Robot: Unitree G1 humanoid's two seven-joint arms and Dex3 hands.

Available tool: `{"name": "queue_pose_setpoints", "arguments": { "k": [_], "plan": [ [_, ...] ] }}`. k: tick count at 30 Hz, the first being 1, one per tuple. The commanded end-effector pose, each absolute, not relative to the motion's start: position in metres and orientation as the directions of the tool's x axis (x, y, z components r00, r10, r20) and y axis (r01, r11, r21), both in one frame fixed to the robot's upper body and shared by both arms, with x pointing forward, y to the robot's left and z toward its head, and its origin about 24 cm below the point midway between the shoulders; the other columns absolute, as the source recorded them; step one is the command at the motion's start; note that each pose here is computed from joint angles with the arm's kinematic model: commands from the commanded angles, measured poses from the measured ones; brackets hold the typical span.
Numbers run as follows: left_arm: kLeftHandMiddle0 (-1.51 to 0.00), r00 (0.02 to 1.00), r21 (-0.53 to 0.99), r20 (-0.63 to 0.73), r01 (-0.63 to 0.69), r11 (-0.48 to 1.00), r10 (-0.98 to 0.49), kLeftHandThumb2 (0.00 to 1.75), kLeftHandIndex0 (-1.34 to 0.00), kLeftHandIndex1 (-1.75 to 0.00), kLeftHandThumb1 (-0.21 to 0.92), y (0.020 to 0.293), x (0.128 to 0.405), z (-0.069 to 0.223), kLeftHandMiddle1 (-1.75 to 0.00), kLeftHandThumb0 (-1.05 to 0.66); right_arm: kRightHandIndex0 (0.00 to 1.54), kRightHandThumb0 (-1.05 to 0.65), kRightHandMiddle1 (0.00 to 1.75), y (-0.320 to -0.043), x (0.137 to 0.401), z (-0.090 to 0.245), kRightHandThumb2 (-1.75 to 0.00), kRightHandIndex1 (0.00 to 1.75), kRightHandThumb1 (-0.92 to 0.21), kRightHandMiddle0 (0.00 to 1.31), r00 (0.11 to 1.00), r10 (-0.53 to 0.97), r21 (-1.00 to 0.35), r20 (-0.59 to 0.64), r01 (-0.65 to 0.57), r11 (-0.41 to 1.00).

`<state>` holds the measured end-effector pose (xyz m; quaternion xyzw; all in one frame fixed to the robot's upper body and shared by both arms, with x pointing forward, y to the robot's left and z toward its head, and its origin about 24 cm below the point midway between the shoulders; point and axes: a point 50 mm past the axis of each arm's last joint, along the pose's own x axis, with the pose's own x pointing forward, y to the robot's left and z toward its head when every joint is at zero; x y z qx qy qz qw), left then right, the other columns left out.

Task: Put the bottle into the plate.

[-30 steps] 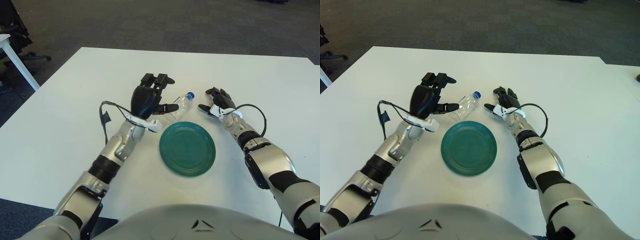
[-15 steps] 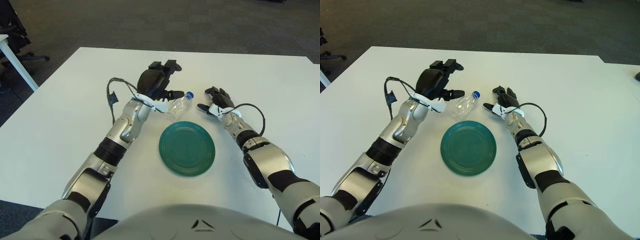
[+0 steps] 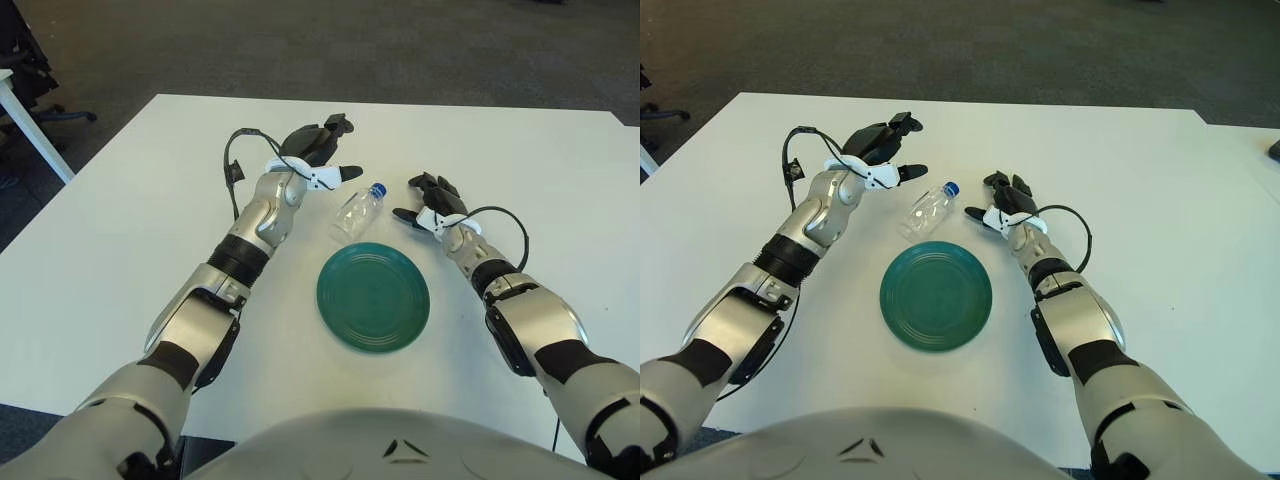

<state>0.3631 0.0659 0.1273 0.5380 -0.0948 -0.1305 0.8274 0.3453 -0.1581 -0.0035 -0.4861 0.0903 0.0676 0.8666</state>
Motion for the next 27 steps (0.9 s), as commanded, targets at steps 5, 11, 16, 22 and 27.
{"name": "queue_pose_setpoints", "arguments": {
  "k": [5, 11, 16, 22, 27],
  "plan": [
    [-0.34, 0.951, 0.915, 0.014, 0.113, 0.388, -0.31, 0.6, 0.0, -0.72, 0.92, 0.054, 0.356, 0.121, -0.1, -1.05, 0.36, -0.73, 0.89, -0.161, 0.317, -0.042, -0.35, 0.63, -0.92, 0.01, 0.918, 0.003, -0.79, -0.397, -0.343, 0.508],
    [-0.35, 0.952, 0.91, 0.018, 0.111, 0.4, -0.304, 0.61, 0.0, -0.7, 0.92, 0.048, 0.351, 0.116, -0.09, -1.05, 0.37, -0.74, 0.91, -0.163, 0.316, -0.042, -0.37, 0.65, -0.92, 0.01, 0.924, -0.001, -0.797, -0.383, -0.33, 0.507],
    [-0.35, 0.957, 0.905, 0.022, 0.104, 0.413, -0.29, 0.6, 0.0, -0.67, 0.92, 0.045, 0.349, 0.113, -0.08, -1.05, 0.36, -0.72, 0.92, -0.164, 0.316, -0.041, -0.34, 0.66, -0.92, 0.02, 0.931, 0.005, -0.802, -0.366, -0.318, 0.506],
    [-0.36, 0.966, 0.903, 0.02, 0.094, 0.419, -0.259, 0.59, 0.0, -0.62, 0.92, 0.038, 0.348, 0.106, -0.07, -1.04, 0.36, -0.71, 0.92, -0.163, 0.317, -0.04, -0.3, 0.68, -0.92, 0.04, 0.931, 0.014, -0.805, -0.364, -0.322, 0.498],
    [-0.38, 0.974, 0.905, 0.026, 0.072, 0.419, -0.223, 0.59, 0.0, -0.59, 0.92, 0.034, 0.347, 0.1, -0.08, -1.04, 0.36, -0.7, 0.92, -0.162, 0.317, -0.04, -0.29, 0.7, -0.92, 0.05, 0.928, 0.016, -0.806, -0.373, -0.332, 0.49]
  ]
}}
